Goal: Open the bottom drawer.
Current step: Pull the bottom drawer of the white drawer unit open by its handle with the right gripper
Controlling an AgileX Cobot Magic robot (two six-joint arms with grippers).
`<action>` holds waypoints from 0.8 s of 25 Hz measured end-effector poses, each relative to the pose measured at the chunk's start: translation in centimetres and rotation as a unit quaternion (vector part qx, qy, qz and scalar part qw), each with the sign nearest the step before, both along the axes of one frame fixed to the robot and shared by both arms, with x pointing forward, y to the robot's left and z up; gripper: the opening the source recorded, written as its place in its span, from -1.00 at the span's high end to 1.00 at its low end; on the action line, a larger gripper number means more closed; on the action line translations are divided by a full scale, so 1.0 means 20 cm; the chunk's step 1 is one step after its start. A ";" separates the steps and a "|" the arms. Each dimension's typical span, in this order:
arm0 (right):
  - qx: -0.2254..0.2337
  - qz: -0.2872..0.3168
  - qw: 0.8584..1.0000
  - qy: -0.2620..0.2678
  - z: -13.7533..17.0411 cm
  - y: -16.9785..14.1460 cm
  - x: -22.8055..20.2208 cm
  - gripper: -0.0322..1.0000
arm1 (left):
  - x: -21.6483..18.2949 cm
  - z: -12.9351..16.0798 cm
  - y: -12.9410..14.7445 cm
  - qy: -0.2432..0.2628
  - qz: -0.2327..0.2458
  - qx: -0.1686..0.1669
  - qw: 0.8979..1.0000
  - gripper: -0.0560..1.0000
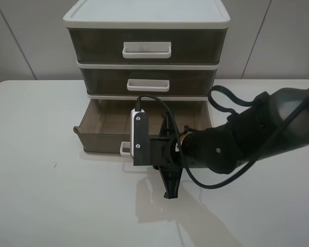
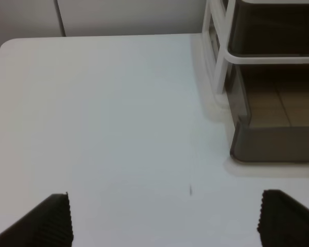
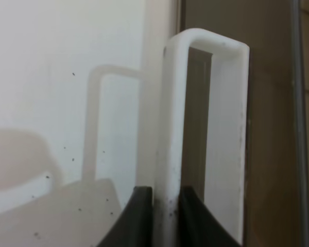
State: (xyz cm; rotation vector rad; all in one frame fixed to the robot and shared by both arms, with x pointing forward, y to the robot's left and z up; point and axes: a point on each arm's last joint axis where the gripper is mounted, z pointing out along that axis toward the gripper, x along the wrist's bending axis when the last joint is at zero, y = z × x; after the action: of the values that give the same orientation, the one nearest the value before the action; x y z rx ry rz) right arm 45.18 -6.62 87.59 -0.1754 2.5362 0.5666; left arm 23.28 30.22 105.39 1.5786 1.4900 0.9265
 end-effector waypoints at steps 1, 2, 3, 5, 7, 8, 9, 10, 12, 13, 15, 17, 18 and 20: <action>-0.002 0.003 1.000 0.005 0.00 0.00 -0.01 0.73 | 0.00 0.00 0.00 0.000 -0.001 -0.002 1.000 -0.52; -0.003 0.004 1.000 0.009 0.00 0.01 -0.02 0.73 | 0.00 0.00 0.00 0.000 0.000 0.000 1.000 -0.52; -0.005 0.005 1.000 0.014 0.00 0.01 -0.02 0.73 | 0.00 0.00 0.00 0.000 -0.001 -0.002 1.000 -0.52; -0.006 0.006 1.000 0.017 0.00 0.01 -0.03 0.73 | 0.00 0.00 0.00 0.000 -0.001 -0.002 1.000 -0.52; -0.007 0.005 1.000 0.018 0.00 0.01 -0.03 0.73 | 0.00 0.00 0.00 0.000 -0.001 -0.002 1.000 -0.52; -0.007 0.005 1.000 0.018 0.00 0.01 -0.03 0.73 | 0.00 0.00 0.00 0.000 0.000 0.000 1.000 -0.52; -0.007 0.006 1.000 0.018 0.00 0.01 -0.03 0.73 | 0.00 0.00 0.00 0.000 0.000 0.000 1.000 -0.52; -0.007 0.006 1.000 0.018 0.00 0.01 -0.03 0.73 | 0.00 0.00 0.00 0.000 -0.001 -0.002 1.000 -0.52; -0.007 0.006 1.000 0.019 0.00 0.01 -0.03 0.71 | 0.00 0.00 0.00 0.000 -0.001 -0.002 1.000 -0.52; -0.009 0.009 1.000 0.018 0.00 0.01 -0.03 0.66 | 0.00 0.00 0.00 0.000 -0.001 -0.002 1.000 -0.52; -0.017 0.019 0.999 0.020 -0.01 0.01 -0.04 0.48 | 0.00 0.00 0.00 0.000 -0.001 -0.002 1.000 -0.52; -0.021 0.025 0.999 0.024 -0.01 0.01 -0.04 0.21 | 0.00 0.00 0.00 0.000 -0.001 -0.002 1.000 -0.52; -0.024 0.026 0.999 0.029 -0.01 0.01 -0.05 0.10 | 0.00 0.00 0.00 0.000 -0.001 -0.002 1.000 -0.52; -0.028 0.032 0.998 0.035 0.00 0.01 -0.06 -0.10 | 0.00 0.00 0.00 0.000 -0.001 -0.002 1.000 -0.52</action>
State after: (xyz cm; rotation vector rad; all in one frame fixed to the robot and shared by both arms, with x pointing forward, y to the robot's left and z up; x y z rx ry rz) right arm 44.01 -6.50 87.61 -0.2610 2.6243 0.5349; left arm 23.28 30.18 105.39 1.5775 1.4885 0.9208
